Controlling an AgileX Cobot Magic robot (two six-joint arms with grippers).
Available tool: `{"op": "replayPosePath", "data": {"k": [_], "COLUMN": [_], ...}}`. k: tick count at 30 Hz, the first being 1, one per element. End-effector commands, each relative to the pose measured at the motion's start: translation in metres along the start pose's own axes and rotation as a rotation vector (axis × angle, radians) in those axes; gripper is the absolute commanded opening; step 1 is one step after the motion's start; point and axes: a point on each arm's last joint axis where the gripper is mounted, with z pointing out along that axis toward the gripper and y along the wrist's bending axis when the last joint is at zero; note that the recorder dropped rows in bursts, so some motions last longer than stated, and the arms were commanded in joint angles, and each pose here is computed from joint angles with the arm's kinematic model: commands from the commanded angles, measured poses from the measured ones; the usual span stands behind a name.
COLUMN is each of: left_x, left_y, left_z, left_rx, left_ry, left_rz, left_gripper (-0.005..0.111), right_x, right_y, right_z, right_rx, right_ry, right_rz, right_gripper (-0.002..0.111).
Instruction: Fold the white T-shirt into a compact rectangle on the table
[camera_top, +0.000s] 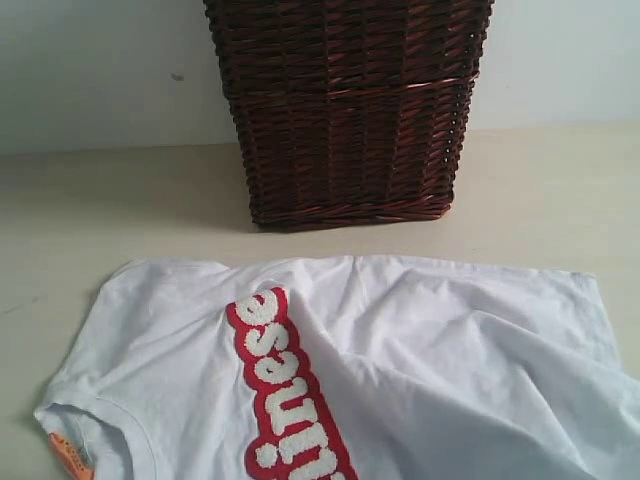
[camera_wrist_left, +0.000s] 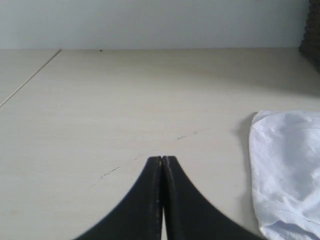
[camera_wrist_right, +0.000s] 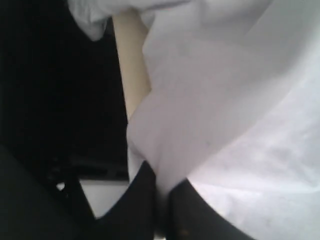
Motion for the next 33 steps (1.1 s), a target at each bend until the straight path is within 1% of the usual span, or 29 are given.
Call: {"op": "replayPosePath", "data": {"k": [1,2,5,9,13,14,15,16,18,20,21,22,23,26,31,33], "left_x": [-0.001,-0.001,-0.001,-0.001,-0.001,-0.001,-0.001,-0.001,-0.001,-0.001,-0.001,-0.001,-0.001,-0.001,-0.001,-0.001], "left_y": [0.000,0.000,0.000,0.000,0.000,0.000,0.000,0.000,0.000,0.000,0.000,0.000,0.000,0.000,0.000,0.000], "left_z": [0.000,0.000,0.000,0.000,0.000,0.000,0.000,0.000,0.000,0.000,0.000,0.000,0.000,0.000,0.000,0.000], "left_rx": [-0.001,-0.001,-0.001,-0.001,-0.001,-0.001,-0.001,-0.001,-0.001,-0.001,-0.001,-0.001,-0.001,-0.001,-0.001,-0.001], "left_ry": [-0.011,-0.011,-0.011,-0.011,-0.011,-0.011,-0.011,-0.011,-0.011,-0.011,-0.011,-0.011,-0.011,-0.011,-0.011,-0.011], "left_rz": [-0.004,-0.004,-0.004,-0.004,-0.004,-0.004,-0.004,-0.004,-0.004,-0.004,-0.004,-0.004,-0.004,-0.004,-0.004,-0.004], "left_gripper": [0.000,0.000,0.000,0.000,0.000,0.000,0.000,0.000,0.000,0.000,0.000,0.000,0.000,0.000,0.000,0.000], "right_x": [-0.026,-0.031,-0.039,-0.033,-0.009,-0.001,0.006,0.013,0.023,0.028,0.029,0.029,0.028,0.017,-0.011,-0.021], "right_y": [-0.025,-0.034,-0.057,-0.084,-0.112,-0.119,-0.124,-0.129,-0.139,-0.148,-0.151,-0.154,-0.156,-0.154,-0.136,-0.125], "right_z": [-0.018,-0.023,-0.034,-0.035,-0.019,-0.013,-0.006,0.000,0.009,0.015,0.016,0.015,0.014,0.001,-0.031,-0.043], "right_rx": [0.209,0.282,0.429,0.480,0.514,0.525,0.524,0.528,0.528,0.514,0.513,0.518,0.521,0.548,0.632,0.655], "right_ry": [-0.208,-0.259,-0.371,-0.395,-0.310,-0.282,-0.254,-0.230,-0.204,-0.202,-0.210,-0.227,-0.239,-0.271,-0.314,-0.308], "right_rz": [0.073,0.102,0.187,0.274,0.406,0.443,0.461,0.468,0.512,0.548,0.562,0.576,0.580,0.525,0.369,0.284], "right_gripper": [0.000,0.000,0.000,0.000,0.001,0.003,0.007,0.014,0.032,0.053,0.060,0.064,0.064,0.063,0.063,0.063]}}
